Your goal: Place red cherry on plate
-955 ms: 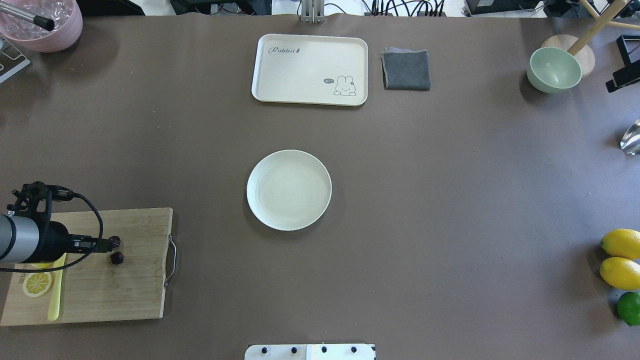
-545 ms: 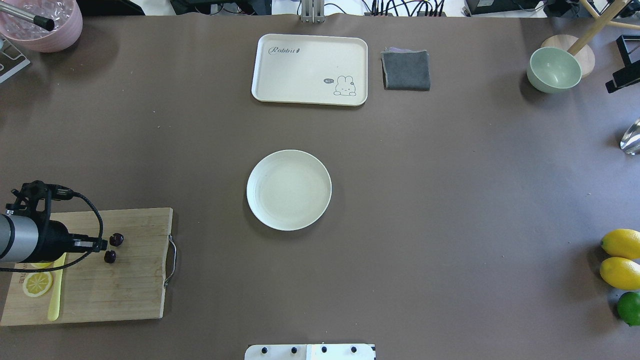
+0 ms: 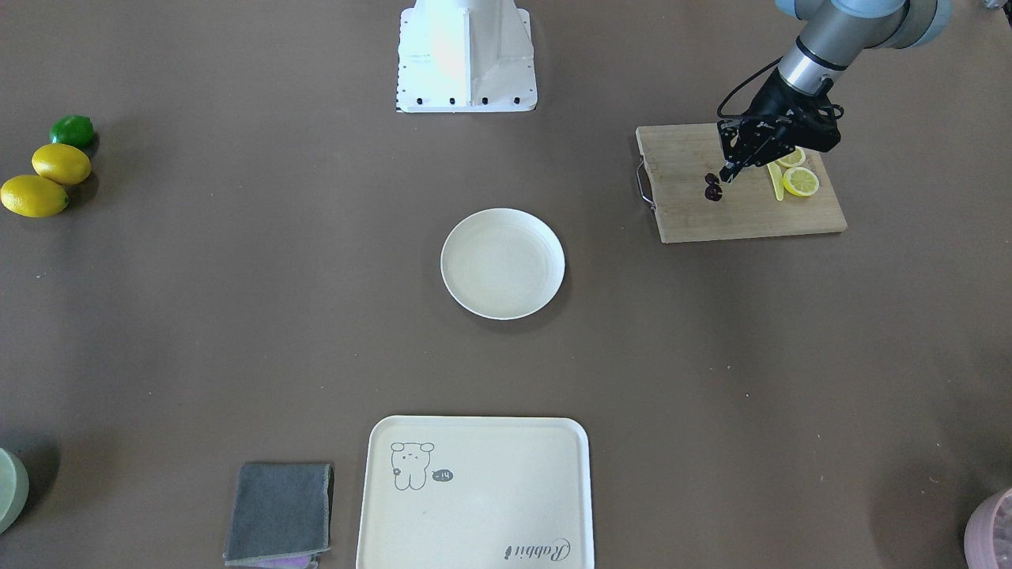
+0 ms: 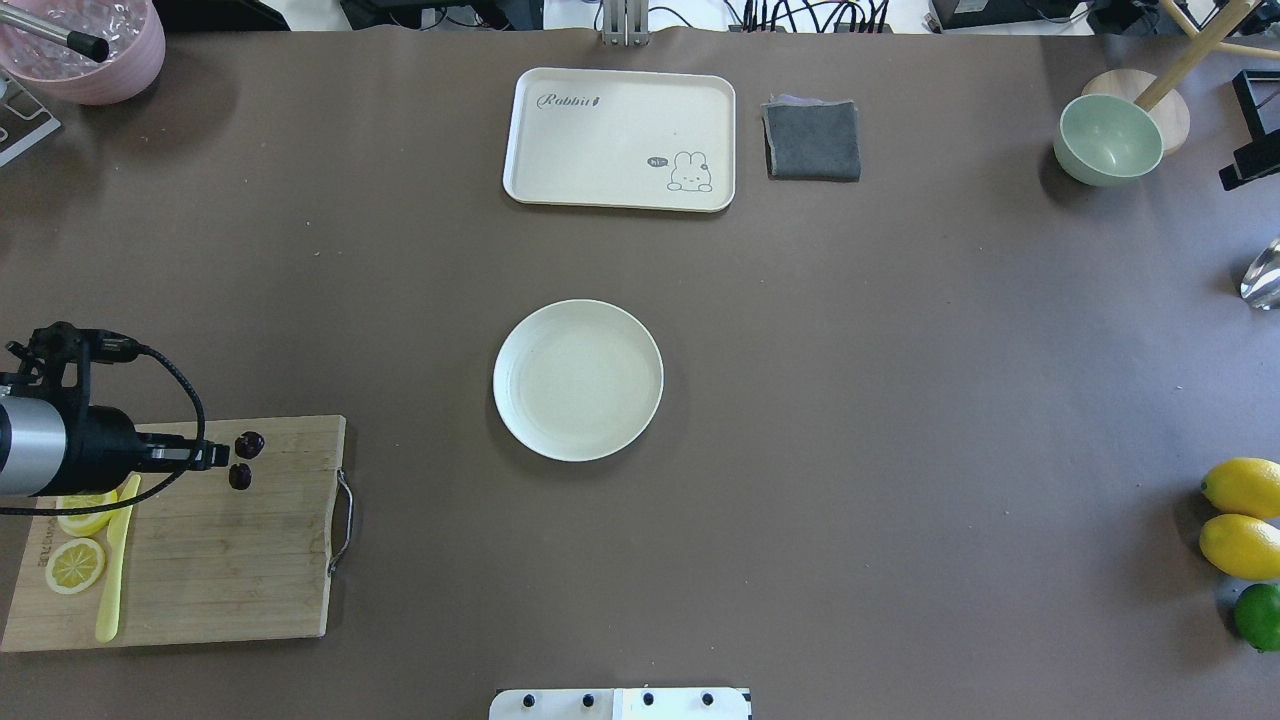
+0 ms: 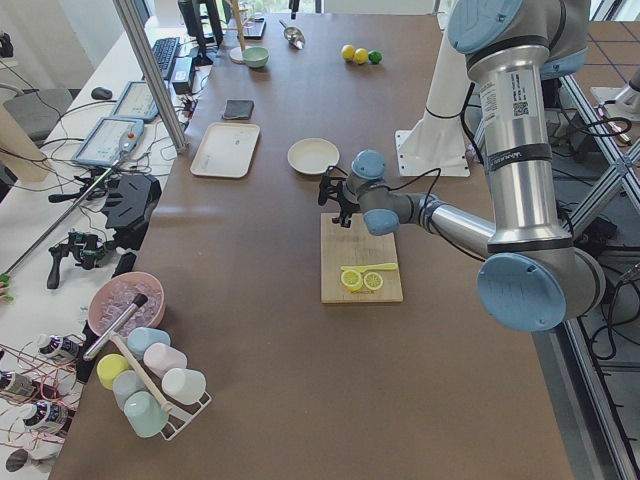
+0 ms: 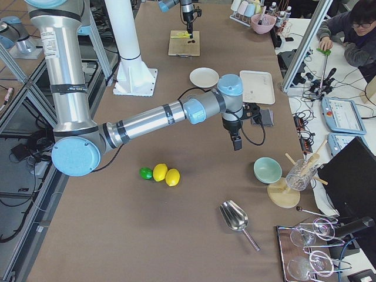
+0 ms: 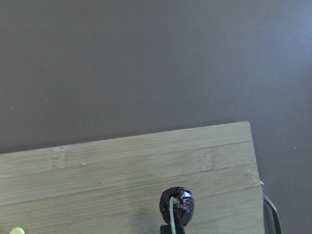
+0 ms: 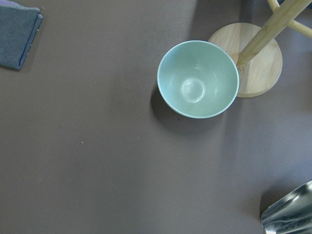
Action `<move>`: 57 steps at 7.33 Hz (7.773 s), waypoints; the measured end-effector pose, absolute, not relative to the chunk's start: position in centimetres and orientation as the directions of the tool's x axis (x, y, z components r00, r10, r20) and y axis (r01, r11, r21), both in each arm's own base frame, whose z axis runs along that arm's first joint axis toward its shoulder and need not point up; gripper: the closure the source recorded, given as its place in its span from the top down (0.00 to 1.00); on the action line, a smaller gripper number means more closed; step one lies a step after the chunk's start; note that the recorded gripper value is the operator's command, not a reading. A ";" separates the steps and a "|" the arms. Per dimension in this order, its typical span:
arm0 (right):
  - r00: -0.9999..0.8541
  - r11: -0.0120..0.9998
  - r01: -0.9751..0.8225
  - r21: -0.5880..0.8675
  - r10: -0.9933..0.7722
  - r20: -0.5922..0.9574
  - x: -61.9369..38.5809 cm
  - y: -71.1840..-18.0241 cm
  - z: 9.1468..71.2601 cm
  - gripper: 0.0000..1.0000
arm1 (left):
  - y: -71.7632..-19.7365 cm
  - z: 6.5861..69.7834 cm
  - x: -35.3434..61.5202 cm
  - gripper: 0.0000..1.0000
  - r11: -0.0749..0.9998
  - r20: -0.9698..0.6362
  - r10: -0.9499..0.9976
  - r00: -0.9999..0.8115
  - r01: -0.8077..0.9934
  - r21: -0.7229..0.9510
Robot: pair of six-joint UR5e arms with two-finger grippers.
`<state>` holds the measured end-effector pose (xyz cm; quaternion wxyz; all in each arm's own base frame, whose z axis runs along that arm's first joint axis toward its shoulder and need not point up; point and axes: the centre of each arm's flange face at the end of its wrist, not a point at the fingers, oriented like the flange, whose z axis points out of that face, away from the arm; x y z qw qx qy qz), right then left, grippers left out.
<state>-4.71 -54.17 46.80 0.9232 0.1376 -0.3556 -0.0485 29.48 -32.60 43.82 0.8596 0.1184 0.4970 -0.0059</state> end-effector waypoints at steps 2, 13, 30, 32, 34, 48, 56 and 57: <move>0.751 0.962 -0.034 0.271 -0.154 0.642 -2.9 -53.2 48.2 1.00 | -34.8 39.5 32.4 0.00 0.970 -0.891 0.082 0.447 0.171 0.175; 0.771 0.987 -0.060 0.150 -0.049 0.634 -0.3 -48.9 54.9 1.00 | -38.1 20.6 50.1 0.98 0.963 -0.946 -0.066 0.317 0.267 0.022; 0.731 0.967 0.170 0.192 -0.254 0.633 5.2 -44.7 66.4 1.00 | -47.7 57.2 -10.7 0.98 0.982 -0.601 0.187 0.777 -0.126 0.143; 0.730 0.967 0.170 0.192 -0.254 0.634 5.2 -44.7 66.4 1.00 | -45.2 61.2 -10.4 0.98 0.986 -0.649 0.153 0.746 -0.076 0.145; 0.731 0.967 0.169 0.193 -0.254 0.634 5.2 -44.7 66.3 1.00 | -44.0 62.4 -10.0 0.98 0.994 -0.694 0.089 0.715 -0.025 0.102; 0.728 0.963 0.178 0.200 -0.266 0.632 4.7 -45.1 65.9 1.00 | -42.9 64.1 -10.0 0.98 0.998 -0.690 0.057 0.722 -0.016 0.065; 0.726 0.962 0.186 0.202 -0.273 0.632 4.3 -45.1 65.9 1.00 | -42.9 63.9 -10.0 0.98 0.998 -0.689 0.059 0.722 -0.016 0.069; 0.725 0.961 0.186 0.202 -0.274 0.632 4.3 -45.1 65.9 1.00 | -42.8 63.9 -10.0 0.98 0.997 -0.689 0.059 0.722 -0.016 0.069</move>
